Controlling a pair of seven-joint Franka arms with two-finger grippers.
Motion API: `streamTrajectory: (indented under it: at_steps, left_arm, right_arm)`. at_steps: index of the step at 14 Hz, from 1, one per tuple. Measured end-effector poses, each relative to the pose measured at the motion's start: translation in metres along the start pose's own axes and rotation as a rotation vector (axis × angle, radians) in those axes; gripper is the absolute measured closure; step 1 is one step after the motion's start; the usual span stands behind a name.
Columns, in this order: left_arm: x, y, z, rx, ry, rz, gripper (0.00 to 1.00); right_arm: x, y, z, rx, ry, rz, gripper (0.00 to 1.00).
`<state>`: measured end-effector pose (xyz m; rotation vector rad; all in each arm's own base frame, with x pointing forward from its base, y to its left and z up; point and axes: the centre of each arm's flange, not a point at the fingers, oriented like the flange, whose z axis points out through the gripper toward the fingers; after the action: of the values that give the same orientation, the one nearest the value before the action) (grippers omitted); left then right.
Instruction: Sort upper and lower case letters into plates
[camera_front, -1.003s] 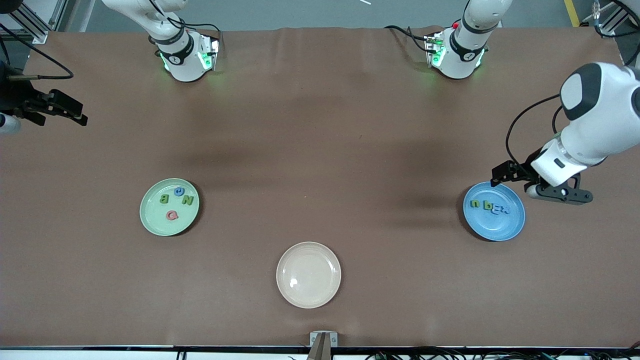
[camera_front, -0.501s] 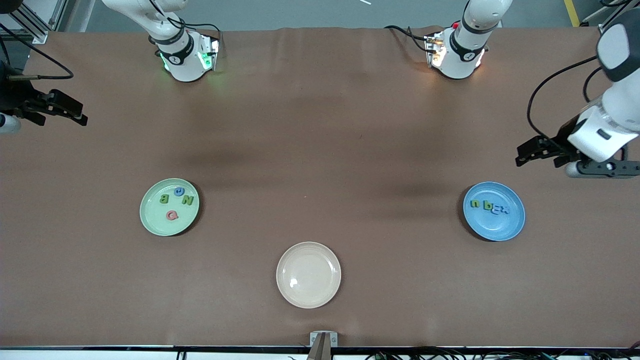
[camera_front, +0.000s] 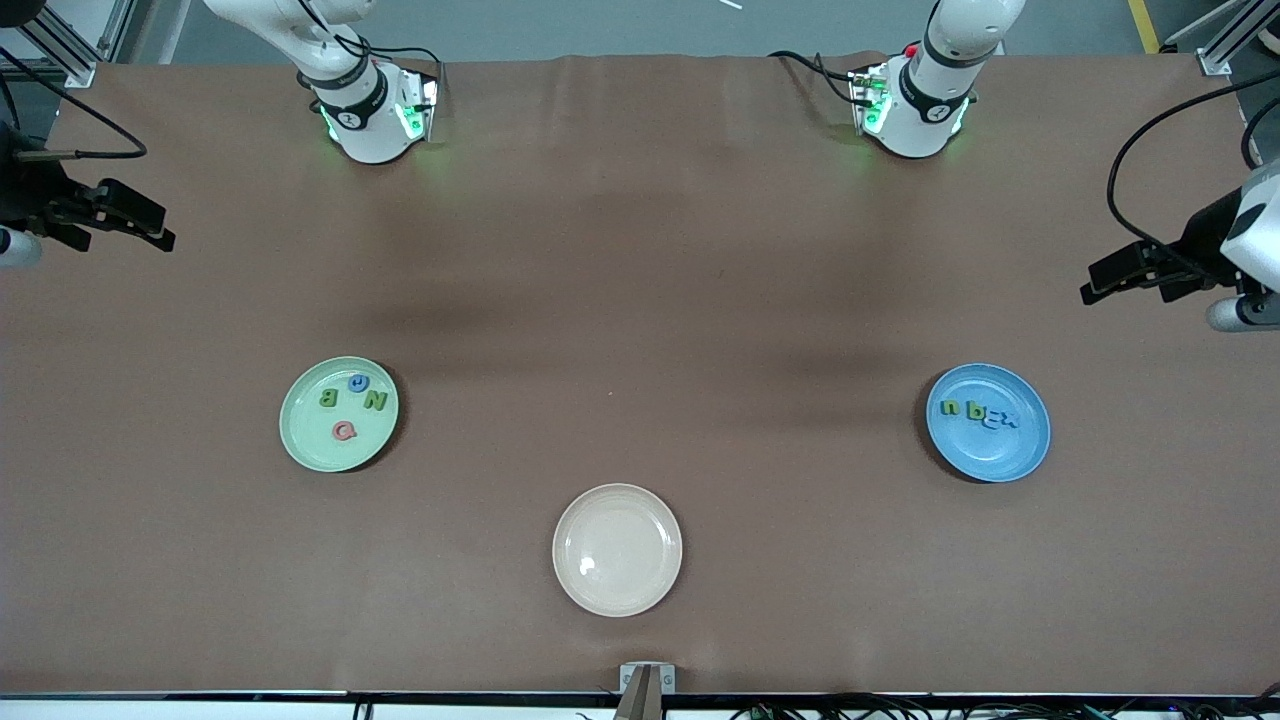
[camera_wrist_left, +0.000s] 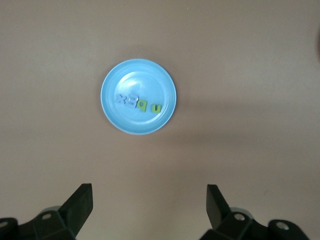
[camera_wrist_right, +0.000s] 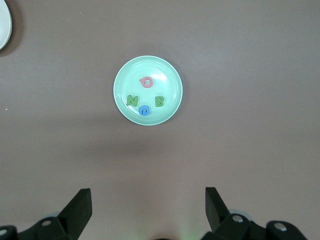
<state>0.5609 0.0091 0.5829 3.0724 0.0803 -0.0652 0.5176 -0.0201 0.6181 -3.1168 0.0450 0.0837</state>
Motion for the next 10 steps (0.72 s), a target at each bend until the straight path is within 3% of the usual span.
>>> streamTrajectory:
  at_steps: [5,10]
  left_arm:
    - [0.004,-0.005,-0.023,0.0,0.048,0.002,0.0]
    - [0.007,-0.008,-0.022,0.03,0.052,0.012,0.0]
  right_arm:
    - [0.0,0.0,0.0,0.0,0.0,0.0,0.0]
    - [0.0,0.0,0.0,0.0,0.0,0.0,0.0]
